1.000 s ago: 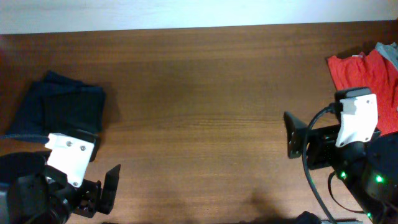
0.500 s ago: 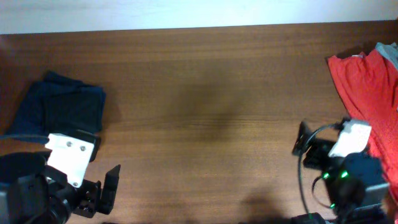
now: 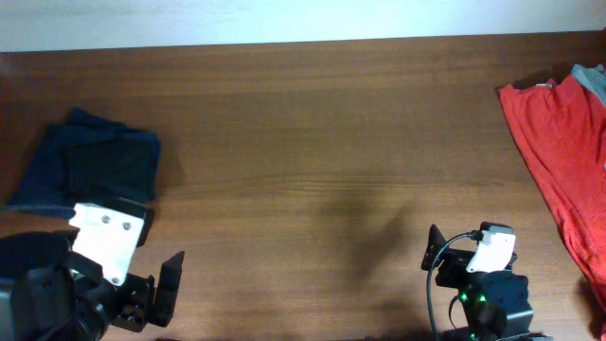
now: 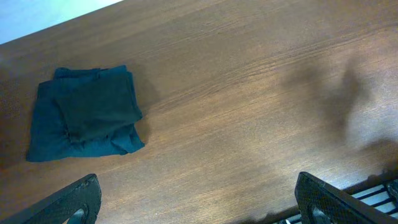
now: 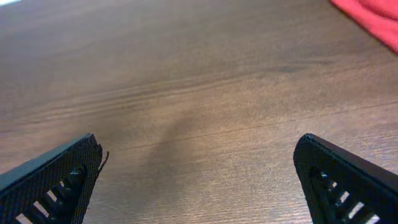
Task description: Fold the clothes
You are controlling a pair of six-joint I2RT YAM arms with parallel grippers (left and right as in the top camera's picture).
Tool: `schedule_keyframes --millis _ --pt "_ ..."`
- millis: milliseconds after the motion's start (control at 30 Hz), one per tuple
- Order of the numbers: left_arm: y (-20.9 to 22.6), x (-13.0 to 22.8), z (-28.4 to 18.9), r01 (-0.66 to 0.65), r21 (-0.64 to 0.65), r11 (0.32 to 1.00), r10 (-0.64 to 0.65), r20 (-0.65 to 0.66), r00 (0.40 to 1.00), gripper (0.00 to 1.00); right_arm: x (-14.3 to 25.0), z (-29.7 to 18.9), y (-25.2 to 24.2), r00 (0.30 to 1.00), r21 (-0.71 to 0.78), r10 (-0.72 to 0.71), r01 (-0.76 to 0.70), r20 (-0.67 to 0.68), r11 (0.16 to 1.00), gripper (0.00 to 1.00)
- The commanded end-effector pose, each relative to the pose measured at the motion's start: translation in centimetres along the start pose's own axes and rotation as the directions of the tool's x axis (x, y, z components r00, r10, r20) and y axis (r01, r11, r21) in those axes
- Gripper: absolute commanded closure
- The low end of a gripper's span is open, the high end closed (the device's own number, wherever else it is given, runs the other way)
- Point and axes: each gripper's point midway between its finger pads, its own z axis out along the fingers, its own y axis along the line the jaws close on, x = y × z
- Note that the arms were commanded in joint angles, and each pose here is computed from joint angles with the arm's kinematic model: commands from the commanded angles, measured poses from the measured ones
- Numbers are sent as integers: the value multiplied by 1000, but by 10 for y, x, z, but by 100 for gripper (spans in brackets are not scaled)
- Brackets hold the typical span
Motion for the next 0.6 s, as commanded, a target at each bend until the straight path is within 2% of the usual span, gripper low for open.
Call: schedule_keyframes --millis 0,300,567 --pt "-2 -1 -2 9 10 1000 -9 8 1000 1 13 8 -3 1000 4 -2 2 -5 1000 1" --pt "-2 -1 -2 9 10 1000 -9 8 1000 1 45 23 -9 998 15 -11 12 -56 1000 1" --pt "-2 -1 -2 9 10 1000 -9 8 1000 1 46 23 -9 998 14 -12 13 -57 1000 1"
